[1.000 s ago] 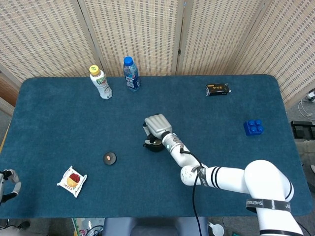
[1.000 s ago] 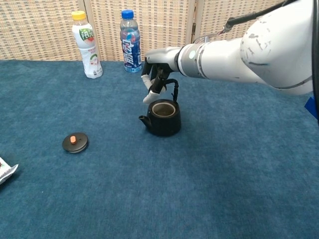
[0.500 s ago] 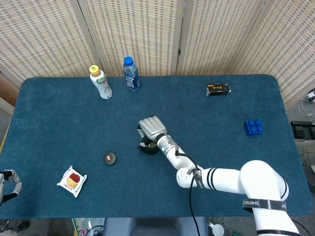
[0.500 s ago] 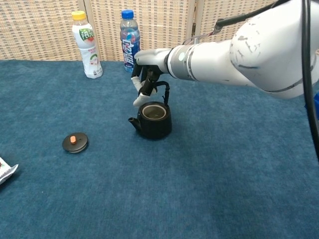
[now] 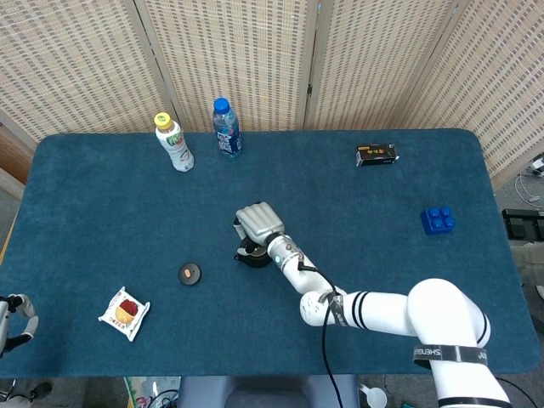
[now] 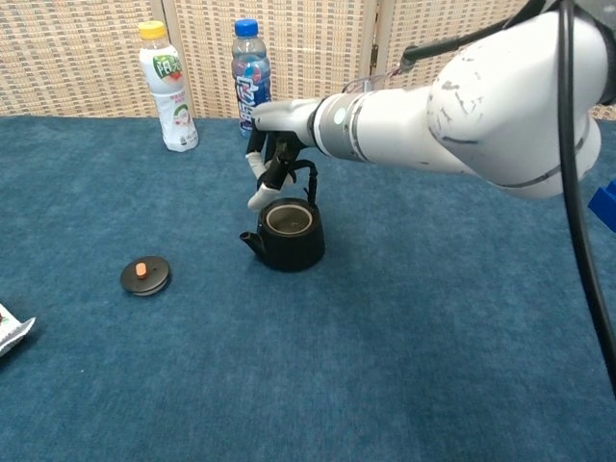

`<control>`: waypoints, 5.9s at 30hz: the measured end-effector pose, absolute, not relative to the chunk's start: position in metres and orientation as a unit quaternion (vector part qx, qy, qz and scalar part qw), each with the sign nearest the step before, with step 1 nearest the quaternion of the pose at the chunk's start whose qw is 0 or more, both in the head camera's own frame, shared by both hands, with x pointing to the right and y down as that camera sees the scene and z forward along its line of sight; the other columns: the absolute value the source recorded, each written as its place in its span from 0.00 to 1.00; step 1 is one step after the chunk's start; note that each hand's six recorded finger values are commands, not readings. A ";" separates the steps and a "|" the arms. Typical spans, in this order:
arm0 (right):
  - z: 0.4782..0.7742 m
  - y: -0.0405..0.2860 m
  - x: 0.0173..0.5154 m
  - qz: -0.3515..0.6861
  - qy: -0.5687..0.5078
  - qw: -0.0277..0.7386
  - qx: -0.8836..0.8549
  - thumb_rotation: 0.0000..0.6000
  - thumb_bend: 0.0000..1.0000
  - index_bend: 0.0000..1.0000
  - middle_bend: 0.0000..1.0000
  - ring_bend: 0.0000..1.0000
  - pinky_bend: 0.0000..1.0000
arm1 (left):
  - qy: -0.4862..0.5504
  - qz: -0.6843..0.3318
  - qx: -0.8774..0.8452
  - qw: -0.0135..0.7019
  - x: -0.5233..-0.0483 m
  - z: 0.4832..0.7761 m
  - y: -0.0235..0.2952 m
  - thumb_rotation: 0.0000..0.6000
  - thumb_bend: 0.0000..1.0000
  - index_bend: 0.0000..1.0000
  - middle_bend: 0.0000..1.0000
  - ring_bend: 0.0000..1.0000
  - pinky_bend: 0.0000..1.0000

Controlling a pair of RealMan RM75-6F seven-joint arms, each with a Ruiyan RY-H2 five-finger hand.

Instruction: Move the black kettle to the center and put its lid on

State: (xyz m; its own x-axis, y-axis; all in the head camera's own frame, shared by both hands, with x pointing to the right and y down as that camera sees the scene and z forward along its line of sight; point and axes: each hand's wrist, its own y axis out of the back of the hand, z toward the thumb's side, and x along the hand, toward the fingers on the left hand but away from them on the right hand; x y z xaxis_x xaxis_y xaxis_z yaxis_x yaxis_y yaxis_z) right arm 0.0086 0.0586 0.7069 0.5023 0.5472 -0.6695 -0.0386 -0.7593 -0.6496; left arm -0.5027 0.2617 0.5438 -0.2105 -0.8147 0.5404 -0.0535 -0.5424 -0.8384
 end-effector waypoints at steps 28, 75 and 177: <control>0.720 0.046 0.025 0.496 -0.162 0.335 -0.785 1.00 0.13 0.64 0.57 0.44 0.23 | 0.386 -0.675 -0.563 0.281 -0.503 0.543 0.262 1.00 0.40 0.59 0.56 0.44 0.61; 0.672 0.036 0.087 0.495 -0.176 0.407 -0.748 1.00 0.16 0.32 0.22 0.09 0.19 | 0.368 -0.683 -0.562 0.286 -0.497 0.552 0.264 1.00 0.40 0.59 0.56 0.44 0.61; 0.515 0.190 0.405 0.585 -0.298 0.400 -0.639 1.00 0.17 0.36 0.31 0.17 0.19 | 0.196 -0.638 -0.675 0.313 -0.335 0.656 0.174 1.00 0.08 0.23 0.00 0.00 0.08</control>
